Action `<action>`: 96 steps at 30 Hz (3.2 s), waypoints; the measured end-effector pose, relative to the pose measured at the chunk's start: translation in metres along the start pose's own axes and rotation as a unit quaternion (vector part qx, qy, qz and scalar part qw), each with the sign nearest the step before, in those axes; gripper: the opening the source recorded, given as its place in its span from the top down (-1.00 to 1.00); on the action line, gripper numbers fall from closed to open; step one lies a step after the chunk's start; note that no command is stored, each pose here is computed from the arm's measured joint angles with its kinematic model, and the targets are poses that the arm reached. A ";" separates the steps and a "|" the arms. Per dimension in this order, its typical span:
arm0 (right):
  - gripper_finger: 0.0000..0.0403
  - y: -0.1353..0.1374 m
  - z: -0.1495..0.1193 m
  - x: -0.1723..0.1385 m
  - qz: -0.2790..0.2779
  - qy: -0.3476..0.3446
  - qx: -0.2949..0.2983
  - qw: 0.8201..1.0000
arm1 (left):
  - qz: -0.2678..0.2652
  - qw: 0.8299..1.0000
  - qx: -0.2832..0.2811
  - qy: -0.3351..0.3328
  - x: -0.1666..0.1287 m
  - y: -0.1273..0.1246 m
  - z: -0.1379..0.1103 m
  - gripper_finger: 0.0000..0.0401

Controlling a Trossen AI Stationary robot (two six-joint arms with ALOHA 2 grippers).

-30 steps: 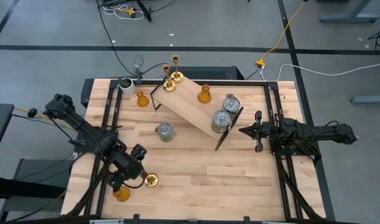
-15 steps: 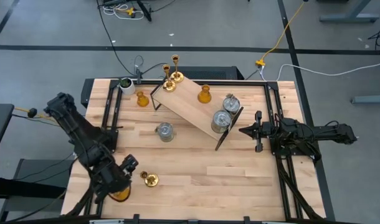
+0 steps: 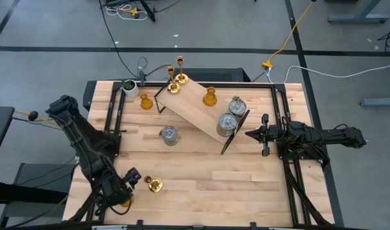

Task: Pick & Place candle stick holders
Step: Put the scented candle on the shelf

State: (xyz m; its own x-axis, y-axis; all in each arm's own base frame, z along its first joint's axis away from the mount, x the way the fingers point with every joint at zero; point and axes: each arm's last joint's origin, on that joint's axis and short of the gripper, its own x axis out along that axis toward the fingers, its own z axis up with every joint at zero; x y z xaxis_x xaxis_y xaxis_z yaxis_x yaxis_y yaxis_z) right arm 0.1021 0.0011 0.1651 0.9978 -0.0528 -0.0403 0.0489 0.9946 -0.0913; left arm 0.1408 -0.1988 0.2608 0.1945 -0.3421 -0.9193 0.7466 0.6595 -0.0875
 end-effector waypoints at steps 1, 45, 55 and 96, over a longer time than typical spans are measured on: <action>0.99 0.000 0.000 0.000 0.000 0.000 0.000 1.000 | -0.001 1.000 0.002 0.001 0.002 -0.001 -0.001 -0.73; 0.99 0.000 0.000 0.000 0.000 0.000 0.000 1.000 | 0.101 0.983 -0.152 -0.028 -0.070 0.057 -0.040 -0.73; 0.99 0.000 0.000 0.000 0.000 0.000 0.000 1.000 | 0.192 0.948 -0.247 -0.051 -0.087 0.105 -0.056 -0.73; 0.99 0.000 0.000 0.000 0.000 0.000 0.000 1.000 | 0.285 0.727 -0.620 -0.081 -0.026 0.256 -0.070 -0.98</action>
State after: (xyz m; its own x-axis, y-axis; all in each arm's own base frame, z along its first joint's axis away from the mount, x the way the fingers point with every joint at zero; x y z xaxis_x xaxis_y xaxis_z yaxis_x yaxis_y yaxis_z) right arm 0.1021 0.0011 0.1650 0.9978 -0.0530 -0.0408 0.0491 0.9946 -0.0914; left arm 0.2821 0.0260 0.2357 0.3943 0.2144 -0.8936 -0.6113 0.7873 -0.0809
